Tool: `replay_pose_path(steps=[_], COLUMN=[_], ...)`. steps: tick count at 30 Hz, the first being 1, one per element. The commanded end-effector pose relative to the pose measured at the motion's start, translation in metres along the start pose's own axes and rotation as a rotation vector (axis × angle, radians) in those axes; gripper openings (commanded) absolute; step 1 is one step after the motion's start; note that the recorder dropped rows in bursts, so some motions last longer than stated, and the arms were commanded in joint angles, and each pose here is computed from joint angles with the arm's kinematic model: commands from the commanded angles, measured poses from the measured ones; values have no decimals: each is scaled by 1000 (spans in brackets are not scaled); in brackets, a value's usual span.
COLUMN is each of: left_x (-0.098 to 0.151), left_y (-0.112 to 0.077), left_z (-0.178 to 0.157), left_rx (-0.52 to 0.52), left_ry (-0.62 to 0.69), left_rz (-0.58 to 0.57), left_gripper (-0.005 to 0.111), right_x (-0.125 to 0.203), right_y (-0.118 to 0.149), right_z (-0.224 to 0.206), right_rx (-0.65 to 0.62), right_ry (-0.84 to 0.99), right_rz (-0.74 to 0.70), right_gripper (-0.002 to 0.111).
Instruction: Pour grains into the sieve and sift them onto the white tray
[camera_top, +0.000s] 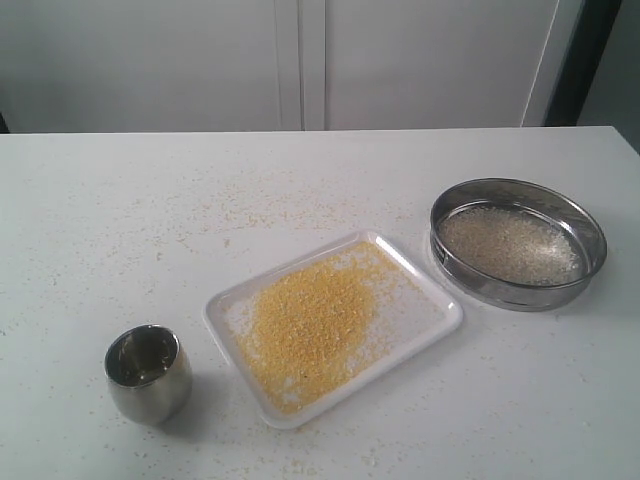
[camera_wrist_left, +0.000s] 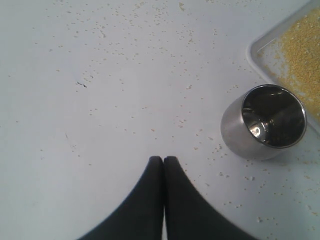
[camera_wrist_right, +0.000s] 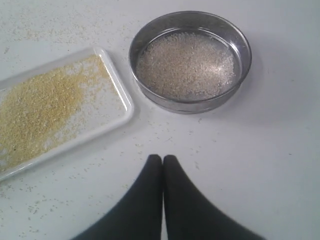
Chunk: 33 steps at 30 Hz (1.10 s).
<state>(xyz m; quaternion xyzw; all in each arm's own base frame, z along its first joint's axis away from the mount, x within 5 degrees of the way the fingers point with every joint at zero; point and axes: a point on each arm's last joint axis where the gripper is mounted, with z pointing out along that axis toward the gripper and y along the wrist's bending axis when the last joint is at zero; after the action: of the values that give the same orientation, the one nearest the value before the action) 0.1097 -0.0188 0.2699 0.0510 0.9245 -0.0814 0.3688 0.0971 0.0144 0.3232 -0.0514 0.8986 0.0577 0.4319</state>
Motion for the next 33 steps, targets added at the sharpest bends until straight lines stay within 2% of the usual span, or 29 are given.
replay_pose_path(steps=[1, 14, 24, 33], left_x=[2, 2, 2, 2], left_y=[0, 0, 0, 0], left_z=[0, 0, 0, 0], left_rx=[2, 2, 2, 2], left_ry=[5, 5, 5, 5], left_rz=[-6, -6, -6, -6], left_gripper=[0, 0, 0, 0], right_x=[16, 50, 77, 79], right_y=[2, 4, 7, 7], right_z=[-7, -20, -40, -40], right_rx=[-3, -9, 2, 8], right_ry=[-82, -293, -462, -512], right_rz=[-16, -6, -69, -68], right_gripper=[0, 0, 0, 0])
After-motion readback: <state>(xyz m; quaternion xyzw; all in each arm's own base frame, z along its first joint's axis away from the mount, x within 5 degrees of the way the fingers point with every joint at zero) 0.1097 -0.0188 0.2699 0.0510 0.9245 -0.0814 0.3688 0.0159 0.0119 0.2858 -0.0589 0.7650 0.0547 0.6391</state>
